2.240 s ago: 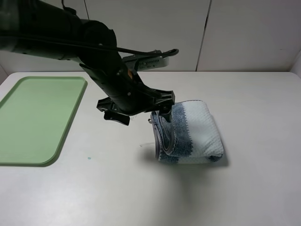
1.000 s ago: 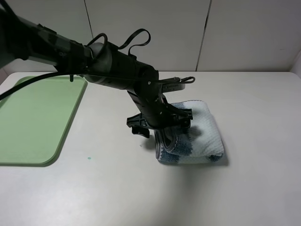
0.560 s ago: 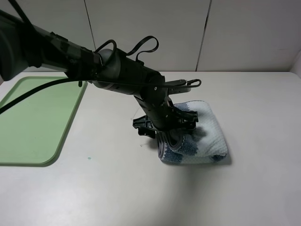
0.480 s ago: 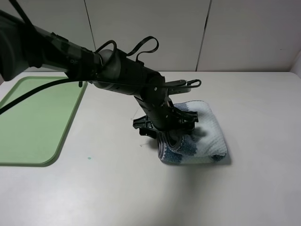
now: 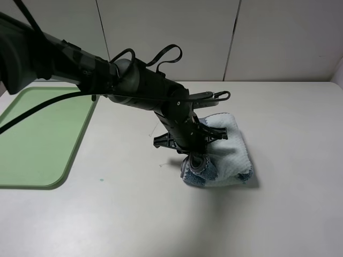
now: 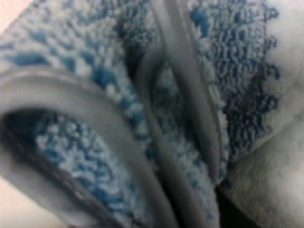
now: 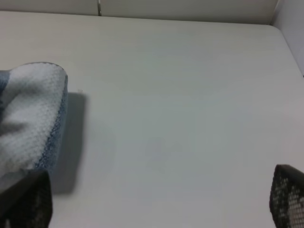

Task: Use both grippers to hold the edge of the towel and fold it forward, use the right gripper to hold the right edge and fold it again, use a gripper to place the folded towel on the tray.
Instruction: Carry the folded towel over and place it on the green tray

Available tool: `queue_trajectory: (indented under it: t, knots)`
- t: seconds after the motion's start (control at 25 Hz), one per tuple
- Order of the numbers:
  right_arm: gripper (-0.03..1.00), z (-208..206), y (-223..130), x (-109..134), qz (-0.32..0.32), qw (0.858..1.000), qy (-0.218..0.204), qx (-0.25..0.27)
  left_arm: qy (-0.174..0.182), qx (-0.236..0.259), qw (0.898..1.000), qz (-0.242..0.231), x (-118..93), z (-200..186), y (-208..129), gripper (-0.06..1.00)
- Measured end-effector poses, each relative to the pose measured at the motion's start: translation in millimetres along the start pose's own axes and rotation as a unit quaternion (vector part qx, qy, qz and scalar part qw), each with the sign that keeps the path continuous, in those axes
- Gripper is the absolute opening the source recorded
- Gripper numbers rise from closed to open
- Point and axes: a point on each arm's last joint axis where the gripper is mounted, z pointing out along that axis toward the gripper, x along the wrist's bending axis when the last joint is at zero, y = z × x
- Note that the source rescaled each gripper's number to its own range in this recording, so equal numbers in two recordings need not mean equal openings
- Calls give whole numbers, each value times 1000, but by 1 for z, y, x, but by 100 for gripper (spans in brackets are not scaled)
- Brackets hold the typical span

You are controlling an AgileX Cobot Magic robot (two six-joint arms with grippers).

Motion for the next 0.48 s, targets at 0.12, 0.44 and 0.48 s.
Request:
queue_trajectory:
  t: [0.12,0.44,0.48]
  knots:
    - [100,0,0,0,0,1000,0,0,0,0,1000,0,0,0,0,17]
    - [100,0,0,0,0,1000,0,0,7,5,1000,7,-3,-9,3,17]
    - [100,0,0,0,0,1000,0,0,9,5,1000,12,-4,-12,4,17]
